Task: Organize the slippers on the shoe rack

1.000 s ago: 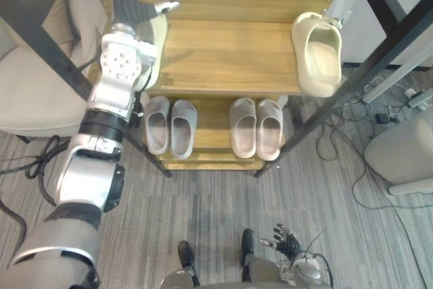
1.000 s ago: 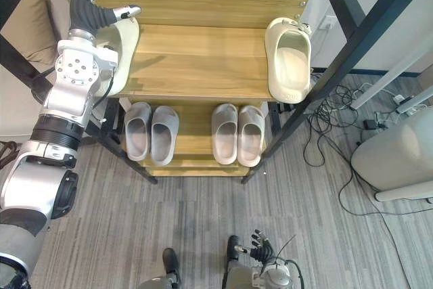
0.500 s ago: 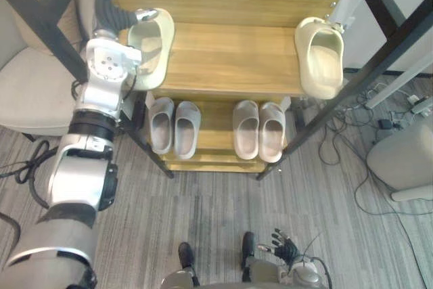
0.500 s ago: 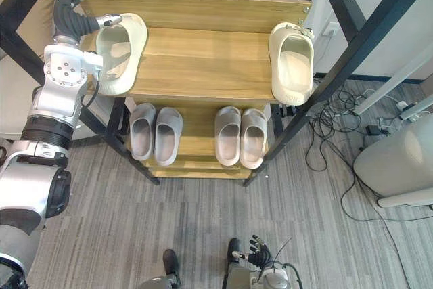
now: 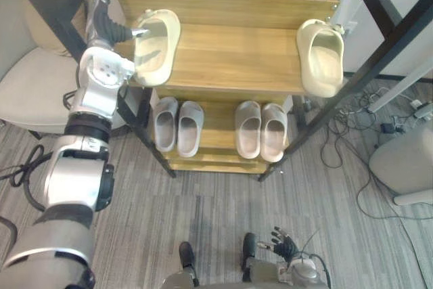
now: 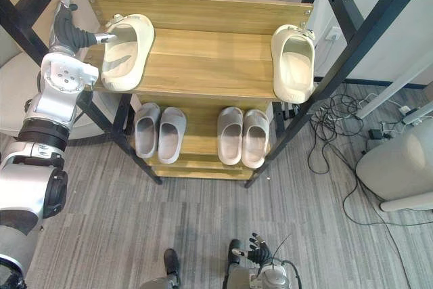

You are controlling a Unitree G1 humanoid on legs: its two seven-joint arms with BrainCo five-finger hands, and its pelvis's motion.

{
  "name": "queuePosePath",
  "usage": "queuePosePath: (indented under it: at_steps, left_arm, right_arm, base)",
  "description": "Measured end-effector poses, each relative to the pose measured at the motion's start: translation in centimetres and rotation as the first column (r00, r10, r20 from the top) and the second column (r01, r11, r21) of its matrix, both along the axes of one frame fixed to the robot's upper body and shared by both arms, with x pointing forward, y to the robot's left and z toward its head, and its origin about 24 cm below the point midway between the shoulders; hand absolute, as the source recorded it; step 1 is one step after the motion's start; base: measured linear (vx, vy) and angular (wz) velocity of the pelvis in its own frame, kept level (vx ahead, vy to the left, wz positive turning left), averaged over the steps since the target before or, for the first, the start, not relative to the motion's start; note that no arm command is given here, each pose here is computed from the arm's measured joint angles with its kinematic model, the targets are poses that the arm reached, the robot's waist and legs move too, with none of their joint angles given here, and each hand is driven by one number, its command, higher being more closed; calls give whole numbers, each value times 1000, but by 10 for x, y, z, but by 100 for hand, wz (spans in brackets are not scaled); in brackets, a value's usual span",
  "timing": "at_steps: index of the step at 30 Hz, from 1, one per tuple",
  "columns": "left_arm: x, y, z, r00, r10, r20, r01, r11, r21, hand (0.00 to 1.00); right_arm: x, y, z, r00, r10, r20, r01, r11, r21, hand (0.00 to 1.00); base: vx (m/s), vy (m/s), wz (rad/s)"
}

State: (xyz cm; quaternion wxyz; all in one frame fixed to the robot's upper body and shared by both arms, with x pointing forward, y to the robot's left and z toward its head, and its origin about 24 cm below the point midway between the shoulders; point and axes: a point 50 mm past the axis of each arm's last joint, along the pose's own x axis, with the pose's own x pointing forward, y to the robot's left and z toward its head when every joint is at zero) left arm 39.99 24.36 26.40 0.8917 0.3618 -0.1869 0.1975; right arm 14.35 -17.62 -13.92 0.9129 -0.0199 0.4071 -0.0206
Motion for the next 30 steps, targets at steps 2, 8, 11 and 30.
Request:
queuePosePath:
  at_steps: [2,8,11,30]
  left_arm:
    - [0,-1,-1,1000,2,-5,-2,1000,0,0]
    - [4,-13,-5,1000,-15,-23,15,1000,8,0]
    - [6,-22,1,999,-34,-10,35,999,19,0]
    - [8,-72,46,983,-157,93,153,987,42,100]
  right_arm:
    - [1,1,1,1000,6,4,-6,1000,1,0]
    - [8,7,6,999,-11,45,10,999,32,0]
    - [16,12,12,996,-9,92,5,999,44,0]
    - [27,21,26,983,-13,183,1,998,65,0]
  base:
    - [0,0,0]
    - [0,0,0]
    - [-36,-7,-7]
    - [-15,4,-7]
